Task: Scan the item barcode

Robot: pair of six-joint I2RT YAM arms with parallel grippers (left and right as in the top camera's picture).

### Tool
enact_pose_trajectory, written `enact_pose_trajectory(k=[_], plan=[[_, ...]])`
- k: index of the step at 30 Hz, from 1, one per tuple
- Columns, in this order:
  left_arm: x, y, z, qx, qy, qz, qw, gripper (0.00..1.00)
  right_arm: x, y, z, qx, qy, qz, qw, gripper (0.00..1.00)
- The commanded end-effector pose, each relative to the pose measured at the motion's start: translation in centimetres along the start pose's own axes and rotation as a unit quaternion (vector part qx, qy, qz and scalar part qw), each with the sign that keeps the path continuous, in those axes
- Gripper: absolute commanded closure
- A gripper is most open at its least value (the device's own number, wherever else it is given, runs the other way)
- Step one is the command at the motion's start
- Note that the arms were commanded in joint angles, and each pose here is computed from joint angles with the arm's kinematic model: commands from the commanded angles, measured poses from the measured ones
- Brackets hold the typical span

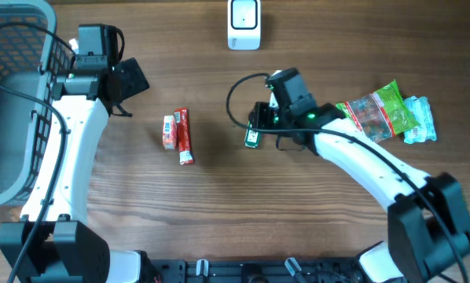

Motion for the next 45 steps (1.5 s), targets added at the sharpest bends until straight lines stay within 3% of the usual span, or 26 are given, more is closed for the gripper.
enact_pose_trajectory(k=[1, 6, 15, 36, 45], plan=[[-0.4, 0.2, -0.2, -0.004, -0.008, 0.002, 1.000, 0.00, 0.5, -0.3, 0.4, 0.003, 0.014, 0.061, 0.998, 0.62], [-0.4, 0.2, -0.2, -0.004, -0.008, 0.002, 1.000, 0.00, 3.1, -2.0, 2.7, 0.027, 0.055, 0.109, 0.992, 0.71], [-0.4, 0.2, -0.2, -0.004, -0.008, 0.002, 1.000, 0.00, 5.6, -3.4, 4.9, 0.028, 0.060, 0.146, 0.987, 0.71], [-0.4, 0.2, -0.2, -0.004, -0.008, 0.002, 1.000, 0.00, 3.5, -3.5, 5.1, 0.025, 0.006, 0.109, 0.994, 0.69], [-0.4, 0.2, -0.2, -0.004, -0.008, 0.002, 1.000, 0.00, 4.8, -4.0, 5.4, 0.023, 0.017, 0.111, 0.993, 0.69]])
Point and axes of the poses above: each gripper's point midway between its finger pads, its own z axis out along the fingers, its own y axis along the line the jaws close on, x = y × z, the point moved 4 cm from there along -z, back along the fingers, and after that the axes turned 9 degrees about -z, right-handed, at the moved point
